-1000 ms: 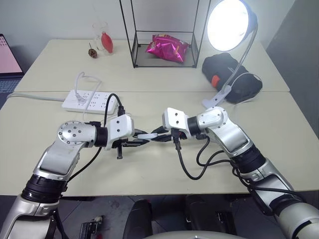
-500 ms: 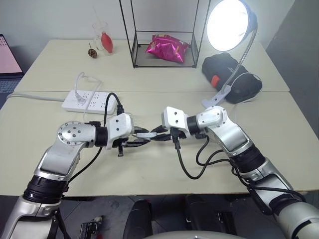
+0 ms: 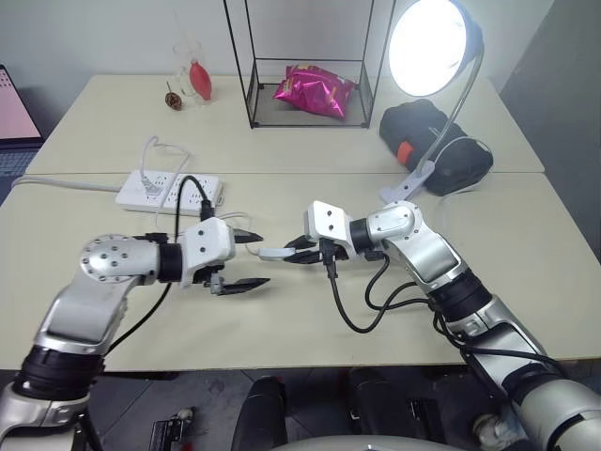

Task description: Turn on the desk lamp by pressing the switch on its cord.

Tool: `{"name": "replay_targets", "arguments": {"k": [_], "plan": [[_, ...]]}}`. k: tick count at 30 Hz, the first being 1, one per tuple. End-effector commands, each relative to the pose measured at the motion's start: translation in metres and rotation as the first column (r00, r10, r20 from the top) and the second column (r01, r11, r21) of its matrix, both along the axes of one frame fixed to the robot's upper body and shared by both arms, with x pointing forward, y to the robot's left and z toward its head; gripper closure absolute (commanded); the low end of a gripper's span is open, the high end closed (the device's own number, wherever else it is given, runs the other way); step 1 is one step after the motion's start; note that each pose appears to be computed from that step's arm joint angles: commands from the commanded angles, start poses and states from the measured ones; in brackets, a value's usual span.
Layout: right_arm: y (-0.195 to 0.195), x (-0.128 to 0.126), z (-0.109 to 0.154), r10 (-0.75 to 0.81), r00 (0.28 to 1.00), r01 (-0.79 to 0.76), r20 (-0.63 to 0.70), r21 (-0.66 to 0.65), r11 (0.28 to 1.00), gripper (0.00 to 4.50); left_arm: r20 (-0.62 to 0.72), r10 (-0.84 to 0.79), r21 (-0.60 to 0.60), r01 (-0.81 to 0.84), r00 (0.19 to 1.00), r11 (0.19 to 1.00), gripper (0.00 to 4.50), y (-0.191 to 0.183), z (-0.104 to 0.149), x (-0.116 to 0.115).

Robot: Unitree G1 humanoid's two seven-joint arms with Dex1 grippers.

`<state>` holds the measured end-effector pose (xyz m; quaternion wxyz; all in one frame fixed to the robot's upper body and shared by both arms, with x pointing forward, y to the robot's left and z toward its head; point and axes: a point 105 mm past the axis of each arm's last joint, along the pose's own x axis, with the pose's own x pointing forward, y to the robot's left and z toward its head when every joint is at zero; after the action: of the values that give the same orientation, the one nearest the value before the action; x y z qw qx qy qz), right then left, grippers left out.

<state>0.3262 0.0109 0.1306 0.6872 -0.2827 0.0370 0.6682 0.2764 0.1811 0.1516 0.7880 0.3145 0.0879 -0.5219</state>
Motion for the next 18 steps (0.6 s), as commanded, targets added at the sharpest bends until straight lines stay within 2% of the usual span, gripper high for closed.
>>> {"name": "replay_targets", "arguments": {"k": [1,7,9,13,18], "plan": [[0.0,0.013,0.009,-0.004,0.998,0.004,0.065,0.011,1.0,4.11,0.03,0.039,-0.021,-0.038,0.999,0.999,0.65,0.008,0.016,-0.009],[-0.003,0.027,-0.008,-0.021,0.999,0.022,0.043,-0.029,0.999,4.11,0.02,0.073,-0.027,-0.073,0.997,0.997,0.65,0.01,0.013,-0.016],[-0.005,0.031,-0.012,-0.034,0.999,0.035,0.041,-0.037,0.999,3.41,0.018,0.076,-0.029,-0.076,0.997,0.997,0.65,0.009,0.013,-0.017],[-0.01,0.034,-0.015,-0.036,0.999,0.038,0.034,-0.046,0.998,2.39,0.015,0.087,-0.046,-0.087,0.996,0.995,0.65,0.009,0.014,-0.016],[-0.023,0.031,0.001,-0.026,0.999,0.026,0.045,-0.01,1.0,1.35,0.022,0.142,-0.079,-0.14,0.99,0.987,0.65,0.014,0.018,-0.011]]}}
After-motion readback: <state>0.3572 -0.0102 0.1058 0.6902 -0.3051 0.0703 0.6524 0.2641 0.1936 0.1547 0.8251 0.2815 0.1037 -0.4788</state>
